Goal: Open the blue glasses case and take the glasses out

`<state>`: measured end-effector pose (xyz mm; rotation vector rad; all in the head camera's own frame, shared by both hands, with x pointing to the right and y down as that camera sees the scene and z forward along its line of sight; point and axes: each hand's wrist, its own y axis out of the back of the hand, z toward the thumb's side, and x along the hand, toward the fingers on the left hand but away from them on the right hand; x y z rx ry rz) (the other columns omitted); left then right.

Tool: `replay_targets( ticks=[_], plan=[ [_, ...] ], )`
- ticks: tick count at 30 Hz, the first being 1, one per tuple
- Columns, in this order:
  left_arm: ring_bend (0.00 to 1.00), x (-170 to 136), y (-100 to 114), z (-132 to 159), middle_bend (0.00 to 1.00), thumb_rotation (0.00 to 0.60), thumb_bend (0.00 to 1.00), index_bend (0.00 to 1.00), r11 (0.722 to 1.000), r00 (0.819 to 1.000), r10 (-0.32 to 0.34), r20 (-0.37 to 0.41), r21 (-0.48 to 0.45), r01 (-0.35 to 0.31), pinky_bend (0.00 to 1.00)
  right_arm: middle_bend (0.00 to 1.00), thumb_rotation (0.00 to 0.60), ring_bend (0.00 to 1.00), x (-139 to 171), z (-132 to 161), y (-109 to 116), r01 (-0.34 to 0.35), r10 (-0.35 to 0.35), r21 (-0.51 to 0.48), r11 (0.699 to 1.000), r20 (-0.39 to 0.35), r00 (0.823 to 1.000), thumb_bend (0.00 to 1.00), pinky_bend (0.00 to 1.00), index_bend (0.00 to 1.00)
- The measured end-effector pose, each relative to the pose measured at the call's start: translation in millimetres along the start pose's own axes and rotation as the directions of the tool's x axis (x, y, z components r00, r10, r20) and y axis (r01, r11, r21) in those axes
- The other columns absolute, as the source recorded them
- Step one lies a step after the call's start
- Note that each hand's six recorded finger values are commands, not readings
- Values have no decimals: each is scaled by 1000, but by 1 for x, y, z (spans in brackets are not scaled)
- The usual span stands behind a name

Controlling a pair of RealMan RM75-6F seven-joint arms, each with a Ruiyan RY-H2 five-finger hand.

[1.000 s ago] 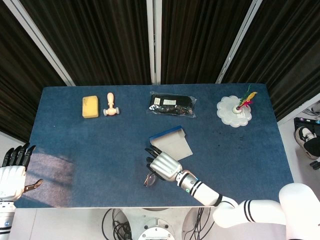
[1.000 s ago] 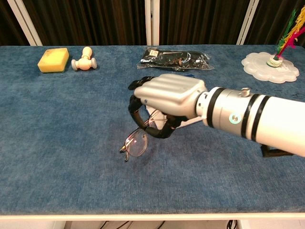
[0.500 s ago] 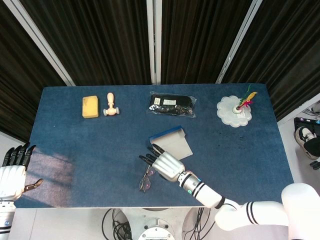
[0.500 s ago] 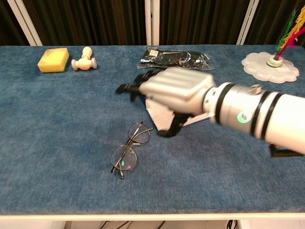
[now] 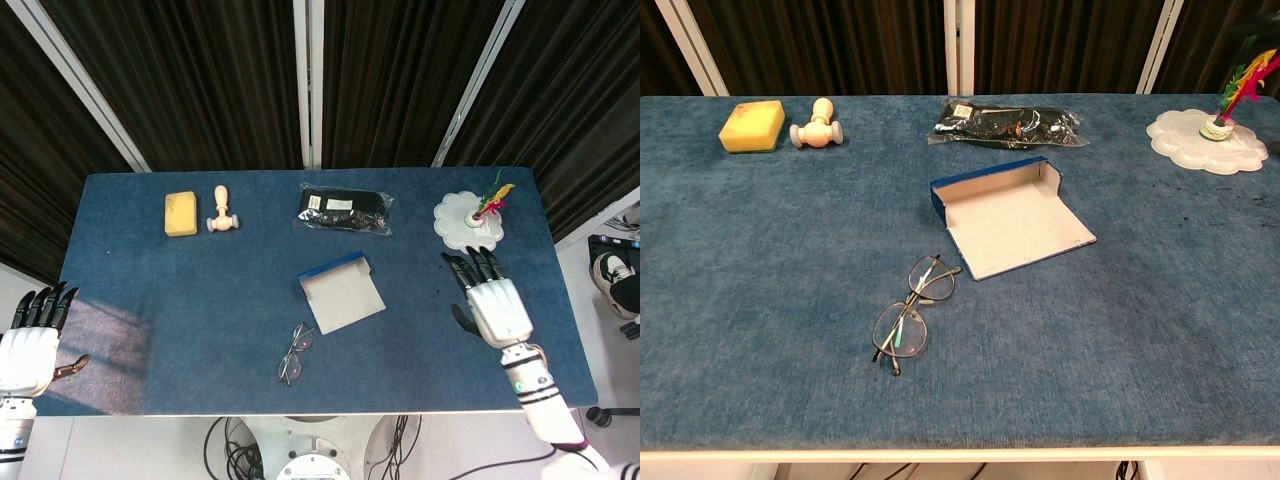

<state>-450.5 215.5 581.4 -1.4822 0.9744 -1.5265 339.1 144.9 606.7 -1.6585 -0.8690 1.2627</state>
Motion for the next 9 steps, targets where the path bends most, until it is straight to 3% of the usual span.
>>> replay_targets(
  ticks=[9],
  plan=[
    [0, -8, 0, -1, 19, 600, 28, 85, 1000, 999, 0, -33, 11, 0, 0, 100, 600, 0, 73, -55, 5, 43, -32, -75, 996, 140, 990, 302, 0, 0]
  ],
)
